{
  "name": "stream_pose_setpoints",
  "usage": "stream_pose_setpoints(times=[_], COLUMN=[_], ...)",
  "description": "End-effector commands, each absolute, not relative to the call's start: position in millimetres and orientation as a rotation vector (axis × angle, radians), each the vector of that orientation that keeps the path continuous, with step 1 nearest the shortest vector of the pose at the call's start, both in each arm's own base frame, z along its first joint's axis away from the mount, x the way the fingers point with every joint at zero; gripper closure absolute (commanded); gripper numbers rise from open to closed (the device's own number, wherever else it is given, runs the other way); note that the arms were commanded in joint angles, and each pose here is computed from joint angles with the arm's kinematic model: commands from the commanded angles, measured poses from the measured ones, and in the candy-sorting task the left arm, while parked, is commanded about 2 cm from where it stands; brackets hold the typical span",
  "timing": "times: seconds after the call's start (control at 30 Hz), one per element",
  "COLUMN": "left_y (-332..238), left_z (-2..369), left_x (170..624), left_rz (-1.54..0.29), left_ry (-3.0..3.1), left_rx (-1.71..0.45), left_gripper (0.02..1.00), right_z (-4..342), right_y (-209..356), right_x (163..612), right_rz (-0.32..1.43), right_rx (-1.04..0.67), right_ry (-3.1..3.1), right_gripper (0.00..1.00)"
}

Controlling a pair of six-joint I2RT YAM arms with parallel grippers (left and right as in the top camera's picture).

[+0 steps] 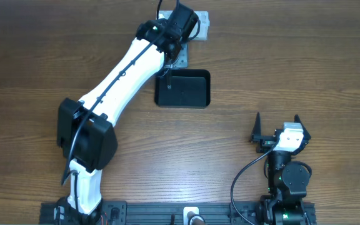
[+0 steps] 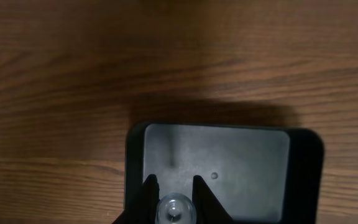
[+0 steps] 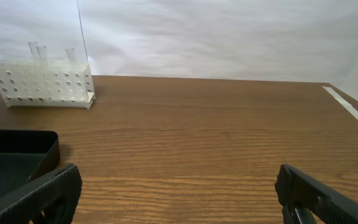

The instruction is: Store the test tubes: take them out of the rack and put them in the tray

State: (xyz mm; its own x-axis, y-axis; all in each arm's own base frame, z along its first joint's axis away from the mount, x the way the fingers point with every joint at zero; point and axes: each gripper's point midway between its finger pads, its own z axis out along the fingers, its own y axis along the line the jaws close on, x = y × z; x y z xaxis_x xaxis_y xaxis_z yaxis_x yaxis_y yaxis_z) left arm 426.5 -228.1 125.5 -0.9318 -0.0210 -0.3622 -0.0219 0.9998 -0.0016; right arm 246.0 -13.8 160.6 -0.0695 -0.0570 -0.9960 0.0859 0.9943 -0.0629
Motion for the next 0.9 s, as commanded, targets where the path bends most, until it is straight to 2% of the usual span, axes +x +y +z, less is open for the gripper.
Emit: stream_pose_setpoints(times=[0.03, 0.73, 0.9], left_y=[-228.2, -218.3, -217.9], left_z=[95.9, 48.6, 46.4], left_x=[423.4, 410.6, 410.4], left_rz=[0.035, 0.168, 0.172], left_ry=[2.838, 2.957, 2.96], left_rx=[-0.045, -0.007, -0.006], left_gripper=[0.945, 0.939, 0.906], right_z=[159.1, 159.1, 159.1], right_y=[-15.0, -15.0, -15.0], right_x=[245.6, 245.6, 245.6], right_rz=[-0.119, -0.119, -0.119], right_rx=[0.028, 0.027, 0.027], right_ry=[1.636, 1.636, 1.636], right_gripper=[0.009, 0.009, 0.007])
